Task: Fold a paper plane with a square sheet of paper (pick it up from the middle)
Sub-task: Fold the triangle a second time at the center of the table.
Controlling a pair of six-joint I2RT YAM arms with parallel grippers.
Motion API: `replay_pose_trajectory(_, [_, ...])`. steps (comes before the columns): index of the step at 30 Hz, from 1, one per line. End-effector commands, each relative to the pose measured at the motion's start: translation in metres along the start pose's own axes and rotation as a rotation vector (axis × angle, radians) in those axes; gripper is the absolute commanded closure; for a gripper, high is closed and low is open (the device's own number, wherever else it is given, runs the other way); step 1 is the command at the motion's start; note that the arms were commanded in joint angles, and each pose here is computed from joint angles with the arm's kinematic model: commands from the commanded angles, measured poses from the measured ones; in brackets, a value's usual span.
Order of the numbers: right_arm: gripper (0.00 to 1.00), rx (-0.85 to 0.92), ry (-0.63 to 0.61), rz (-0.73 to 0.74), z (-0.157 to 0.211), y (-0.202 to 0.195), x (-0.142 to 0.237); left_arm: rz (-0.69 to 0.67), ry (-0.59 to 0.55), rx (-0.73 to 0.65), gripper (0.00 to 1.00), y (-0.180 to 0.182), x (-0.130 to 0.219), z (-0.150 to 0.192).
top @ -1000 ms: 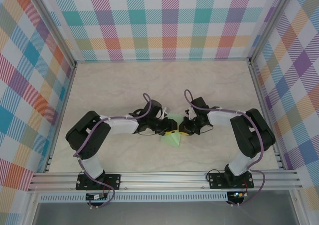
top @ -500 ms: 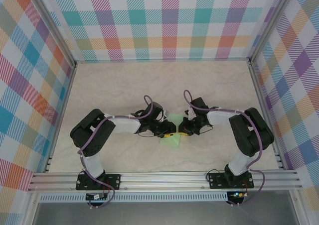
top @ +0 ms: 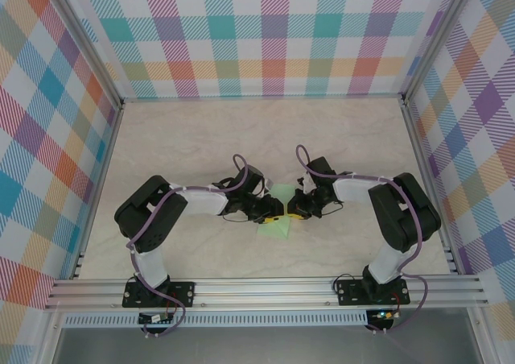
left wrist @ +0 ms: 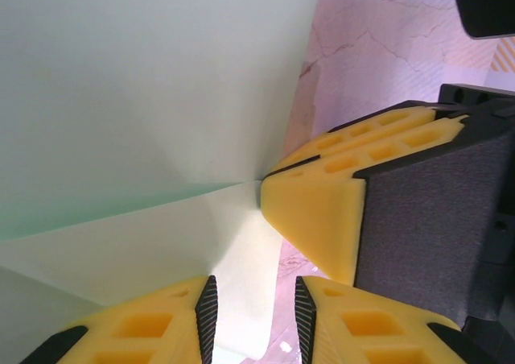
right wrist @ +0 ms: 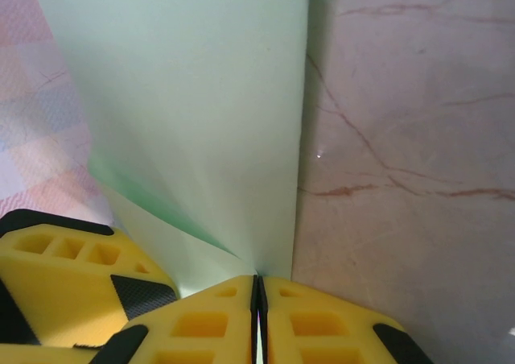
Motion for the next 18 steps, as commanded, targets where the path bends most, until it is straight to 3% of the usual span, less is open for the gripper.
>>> replay_pose_trajectory(1, [0.89, 0.031, -0.001, 0.006, -0.0043, 0.0027, -0.0042, -0.028, 0.022, -0.006, 0.67, 0.0020, -0.0039, 0.0020])
replay_pose_trajectory(18, [0.89, 0.021, -0.006, 0.036, -0.0043, -0.0010, -0.0046, -0.058, 0.039, 0.016, 0.67, 0.0103, -0.0087, 0.0048])
Point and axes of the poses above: each hand's point on the last joint's axis, 136 mm out from that joint toward the fingers, its own x axis back along the fingers, its own y axis along the line the jaws close on, z = x × y, the point moved 8 cm from there along x, back along the fingers, and after that the axes turned 8 degrees about -x, right-handed, at the moved point
